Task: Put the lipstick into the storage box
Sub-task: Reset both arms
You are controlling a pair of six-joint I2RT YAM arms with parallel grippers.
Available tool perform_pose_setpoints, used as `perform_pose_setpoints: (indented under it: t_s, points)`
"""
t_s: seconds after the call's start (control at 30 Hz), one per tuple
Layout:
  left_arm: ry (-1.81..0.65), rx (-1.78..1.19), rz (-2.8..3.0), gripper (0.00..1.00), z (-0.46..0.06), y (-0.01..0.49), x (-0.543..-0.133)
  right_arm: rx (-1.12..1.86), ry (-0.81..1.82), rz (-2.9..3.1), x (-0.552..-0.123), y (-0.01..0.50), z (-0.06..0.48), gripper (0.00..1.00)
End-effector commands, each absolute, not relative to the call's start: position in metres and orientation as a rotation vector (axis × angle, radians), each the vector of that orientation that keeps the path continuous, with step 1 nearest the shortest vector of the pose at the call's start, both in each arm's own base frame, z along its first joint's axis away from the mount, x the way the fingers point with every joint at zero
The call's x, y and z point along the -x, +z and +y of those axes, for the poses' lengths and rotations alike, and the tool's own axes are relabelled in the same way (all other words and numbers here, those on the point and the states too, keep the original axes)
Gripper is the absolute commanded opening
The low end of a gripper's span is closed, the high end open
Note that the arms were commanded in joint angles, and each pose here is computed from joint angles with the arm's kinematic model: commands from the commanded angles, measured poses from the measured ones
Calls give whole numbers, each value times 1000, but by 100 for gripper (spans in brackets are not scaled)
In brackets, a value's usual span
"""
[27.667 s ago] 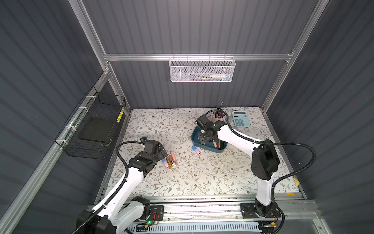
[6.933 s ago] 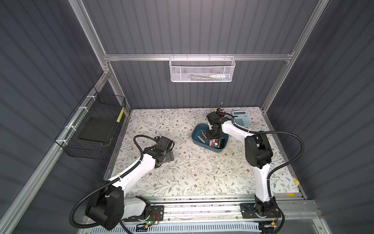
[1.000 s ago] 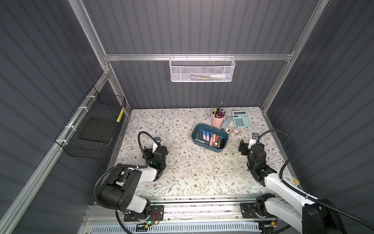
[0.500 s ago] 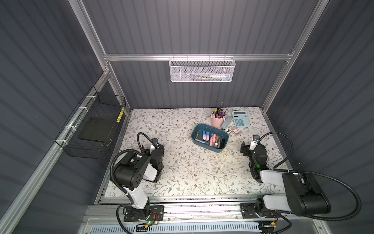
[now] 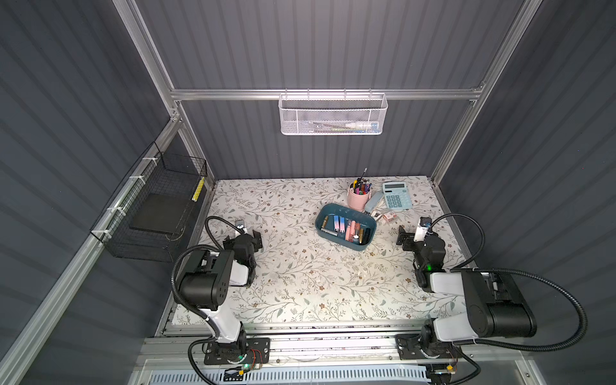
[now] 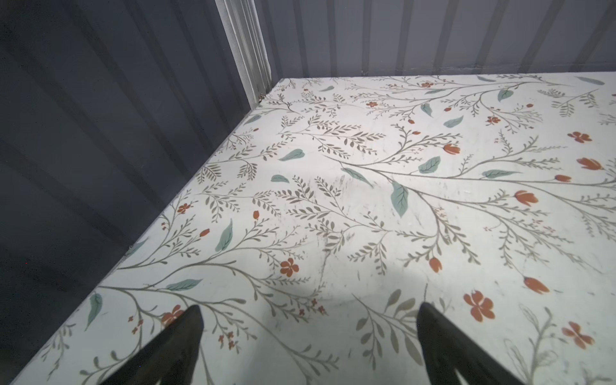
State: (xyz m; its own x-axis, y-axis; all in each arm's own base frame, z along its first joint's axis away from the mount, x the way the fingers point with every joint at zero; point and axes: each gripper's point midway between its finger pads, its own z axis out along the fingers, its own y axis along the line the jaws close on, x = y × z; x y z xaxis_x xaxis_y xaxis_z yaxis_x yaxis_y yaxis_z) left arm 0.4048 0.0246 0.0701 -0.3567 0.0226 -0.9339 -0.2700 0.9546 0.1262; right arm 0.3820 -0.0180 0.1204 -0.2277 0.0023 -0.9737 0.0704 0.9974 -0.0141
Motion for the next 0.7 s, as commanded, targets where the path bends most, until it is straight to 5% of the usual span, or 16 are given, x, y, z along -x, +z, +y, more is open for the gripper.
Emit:
perform_pose_setpoints:
  t_s: [0.0,0.67]
  points:
    - [269,190,1927,100,21,70,-408,-53,-21,1822,-384,118,-15,97]
    - [277,188,1923,100,22,71,-409,-92,19,1856,-388,115,-23,99]
